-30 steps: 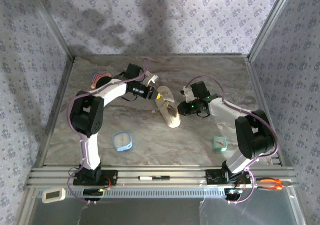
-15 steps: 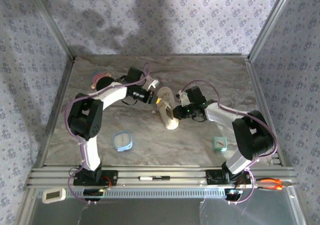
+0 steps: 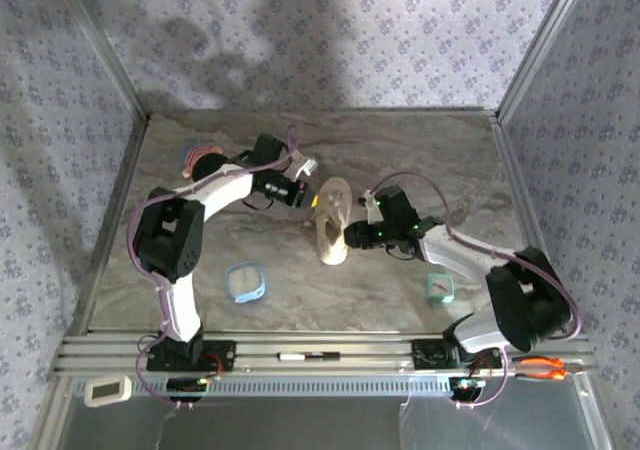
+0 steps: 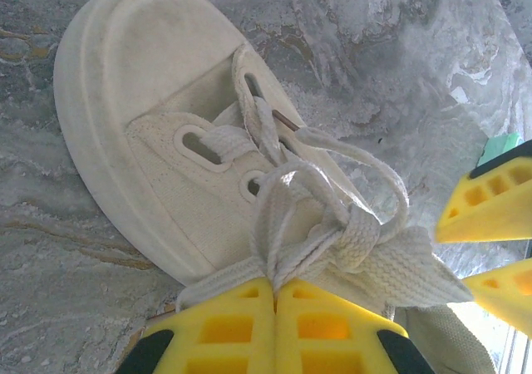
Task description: Tie the shoes
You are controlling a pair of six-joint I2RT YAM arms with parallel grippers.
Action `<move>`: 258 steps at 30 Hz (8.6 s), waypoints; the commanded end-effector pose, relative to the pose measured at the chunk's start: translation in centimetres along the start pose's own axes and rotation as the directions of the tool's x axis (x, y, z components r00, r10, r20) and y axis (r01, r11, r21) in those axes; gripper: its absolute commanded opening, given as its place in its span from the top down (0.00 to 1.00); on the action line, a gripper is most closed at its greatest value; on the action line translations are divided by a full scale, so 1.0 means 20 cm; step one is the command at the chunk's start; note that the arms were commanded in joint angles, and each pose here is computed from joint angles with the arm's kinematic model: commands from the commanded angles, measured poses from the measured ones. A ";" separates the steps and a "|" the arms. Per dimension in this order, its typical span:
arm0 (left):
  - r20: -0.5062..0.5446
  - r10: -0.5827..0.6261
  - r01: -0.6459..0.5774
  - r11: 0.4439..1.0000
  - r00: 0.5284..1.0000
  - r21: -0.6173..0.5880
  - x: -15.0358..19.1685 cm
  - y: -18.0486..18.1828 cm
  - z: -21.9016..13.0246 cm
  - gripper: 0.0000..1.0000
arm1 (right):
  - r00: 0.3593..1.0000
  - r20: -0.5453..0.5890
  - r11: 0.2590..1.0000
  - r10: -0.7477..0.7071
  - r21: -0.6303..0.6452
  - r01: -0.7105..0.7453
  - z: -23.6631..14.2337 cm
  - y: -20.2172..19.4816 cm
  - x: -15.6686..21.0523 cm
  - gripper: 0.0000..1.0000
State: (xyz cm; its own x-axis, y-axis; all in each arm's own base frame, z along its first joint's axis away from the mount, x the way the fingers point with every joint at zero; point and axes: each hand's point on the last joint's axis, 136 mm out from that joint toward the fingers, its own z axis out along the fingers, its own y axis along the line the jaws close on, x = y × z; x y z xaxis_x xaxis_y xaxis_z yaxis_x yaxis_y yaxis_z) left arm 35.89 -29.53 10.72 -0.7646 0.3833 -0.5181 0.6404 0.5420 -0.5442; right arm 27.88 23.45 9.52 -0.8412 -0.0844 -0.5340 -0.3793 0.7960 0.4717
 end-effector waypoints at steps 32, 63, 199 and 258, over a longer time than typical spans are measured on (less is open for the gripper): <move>-0.010 0.044 -0.044 0.997 0.999 -0.060 -0.06 -0.06 -0.12 1.00 | 0.940 -0.120 0.928 -0.319 0.165 0.335 0.01 -0.02 -0.24 1.00; 0.161 -0.064 0.068 0.997 0.985 -0.020 -0.04 0.01 -0.20 0.39 | 0.934 -0.240 0.954 -0.266 0.076 0.291 0.18 -0.18 -0.15 1.00; -0.078 -0.185 0.179 0.981 0.980 -0.076 0.21 0.05 -0.01 1.00 | 1.000 0.020 0.948 0.020 0.319 -0.025 -0.05 -0.13 -0.53 0.42; -0.080 -0.193 0.186 0.979 0.978 -0.083 0.21 0.04 0.00 1.00 | 0.964 -0.241 0.982 -0.110 0.123 0.143 0.22 0.12 -0.51 0.43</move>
State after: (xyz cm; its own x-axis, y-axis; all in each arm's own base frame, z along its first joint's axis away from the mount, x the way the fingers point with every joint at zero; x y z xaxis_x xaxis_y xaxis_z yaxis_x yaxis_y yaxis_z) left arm 33.59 -27.51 8.62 -0.8652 0.3309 -0.3767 0.4980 0.6543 -0.5691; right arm 37.61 29.60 13.93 -0.8521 -0.2575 -0.4556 -0.4259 0.8472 0.3177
